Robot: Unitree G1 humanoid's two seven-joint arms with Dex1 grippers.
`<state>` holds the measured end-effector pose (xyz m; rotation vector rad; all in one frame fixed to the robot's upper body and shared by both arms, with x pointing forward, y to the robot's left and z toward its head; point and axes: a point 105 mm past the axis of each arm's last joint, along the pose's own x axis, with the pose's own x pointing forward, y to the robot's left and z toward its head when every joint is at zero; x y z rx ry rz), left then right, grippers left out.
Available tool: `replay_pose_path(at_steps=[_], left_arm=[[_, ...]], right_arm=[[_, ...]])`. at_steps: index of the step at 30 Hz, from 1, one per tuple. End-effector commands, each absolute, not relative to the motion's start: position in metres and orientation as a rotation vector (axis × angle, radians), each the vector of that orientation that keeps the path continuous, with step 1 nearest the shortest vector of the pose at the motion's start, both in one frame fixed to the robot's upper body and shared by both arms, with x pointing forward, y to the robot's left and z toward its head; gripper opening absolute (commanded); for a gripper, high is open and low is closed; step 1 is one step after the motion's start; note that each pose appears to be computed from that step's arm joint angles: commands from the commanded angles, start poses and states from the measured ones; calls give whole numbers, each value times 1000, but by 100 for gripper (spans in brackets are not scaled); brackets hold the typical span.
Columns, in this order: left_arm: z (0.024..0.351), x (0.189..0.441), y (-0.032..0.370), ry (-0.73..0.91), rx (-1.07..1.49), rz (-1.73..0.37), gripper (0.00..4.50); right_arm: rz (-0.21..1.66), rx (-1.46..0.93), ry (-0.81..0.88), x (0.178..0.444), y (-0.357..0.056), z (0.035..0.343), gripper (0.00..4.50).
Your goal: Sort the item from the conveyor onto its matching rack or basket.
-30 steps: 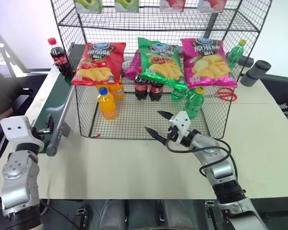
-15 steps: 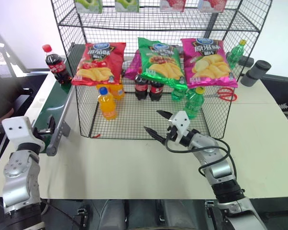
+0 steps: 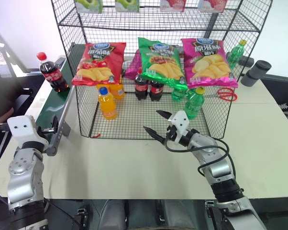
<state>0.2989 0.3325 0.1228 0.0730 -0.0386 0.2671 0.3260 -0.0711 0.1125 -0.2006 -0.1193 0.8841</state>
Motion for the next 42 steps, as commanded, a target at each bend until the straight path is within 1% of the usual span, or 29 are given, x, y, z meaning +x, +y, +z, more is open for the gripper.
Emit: replay_pose_path(at_steps=[1, 10, 19, 28, 42], left_arm=[[141, 299, 329, -120, 76, 222, 450], [138, 304, 322, -120, 104, 185, 450], [134, 303, 327, -131, 100, 202, 450], [134, 297, 337, -158, 60, 252, 450], [134, 289, 352, -164, 46, 307, 450]], right_arm=[[893, -206, -180, 325, -67, 126, 444], [890, -207, -180, 325, -67, 126, 444], [890, -213, -184, 327, -66, 127, 444], [924, -224, -189, 323, -62, 126, 444], [930, -227, -191, 321, -60, 126, 444]])
